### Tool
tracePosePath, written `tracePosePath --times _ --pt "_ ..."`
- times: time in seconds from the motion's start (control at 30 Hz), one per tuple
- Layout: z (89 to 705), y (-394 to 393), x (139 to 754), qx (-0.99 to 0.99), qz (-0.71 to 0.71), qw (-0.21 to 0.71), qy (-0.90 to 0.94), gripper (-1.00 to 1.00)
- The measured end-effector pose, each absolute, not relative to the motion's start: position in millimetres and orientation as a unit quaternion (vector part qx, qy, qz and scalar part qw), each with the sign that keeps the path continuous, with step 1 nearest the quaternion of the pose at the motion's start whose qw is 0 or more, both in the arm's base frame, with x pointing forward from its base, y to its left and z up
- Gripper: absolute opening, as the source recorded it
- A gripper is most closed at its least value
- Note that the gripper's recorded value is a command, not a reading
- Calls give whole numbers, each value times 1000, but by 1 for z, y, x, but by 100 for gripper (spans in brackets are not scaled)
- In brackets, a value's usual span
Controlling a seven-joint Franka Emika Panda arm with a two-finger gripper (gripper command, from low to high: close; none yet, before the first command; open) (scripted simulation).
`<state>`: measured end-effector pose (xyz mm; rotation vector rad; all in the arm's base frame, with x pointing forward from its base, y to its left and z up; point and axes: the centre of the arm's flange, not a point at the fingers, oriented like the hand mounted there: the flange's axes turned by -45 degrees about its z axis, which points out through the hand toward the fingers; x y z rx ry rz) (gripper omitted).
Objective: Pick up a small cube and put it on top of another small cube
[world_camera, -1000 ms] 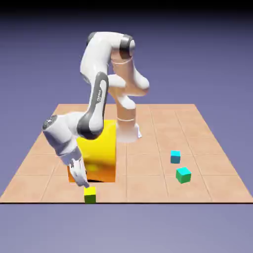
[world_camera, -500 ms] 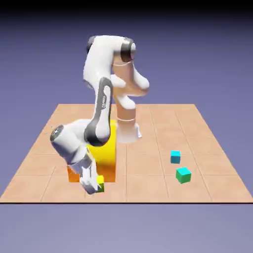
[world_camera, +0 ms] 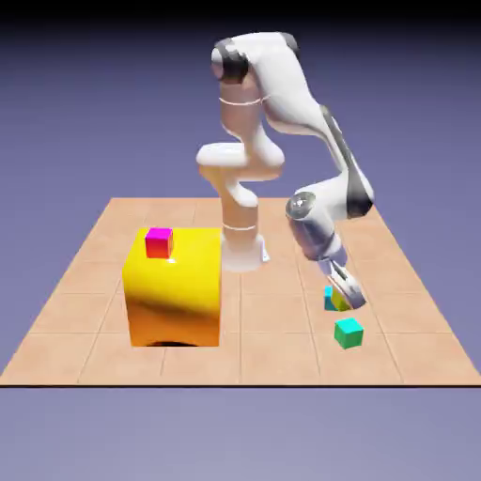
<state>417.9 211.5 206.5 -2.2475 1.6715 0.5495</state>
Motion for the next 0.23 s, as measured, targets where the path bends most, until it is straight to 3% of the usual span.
tracePosePath --times 0.1,0.13,0.23 --pt "173 223 414 -779 190 142 580 -100" --pt "164 226 412 -779 190 142 580 100" --pt "175 222 414 -779 191 142 580 100"
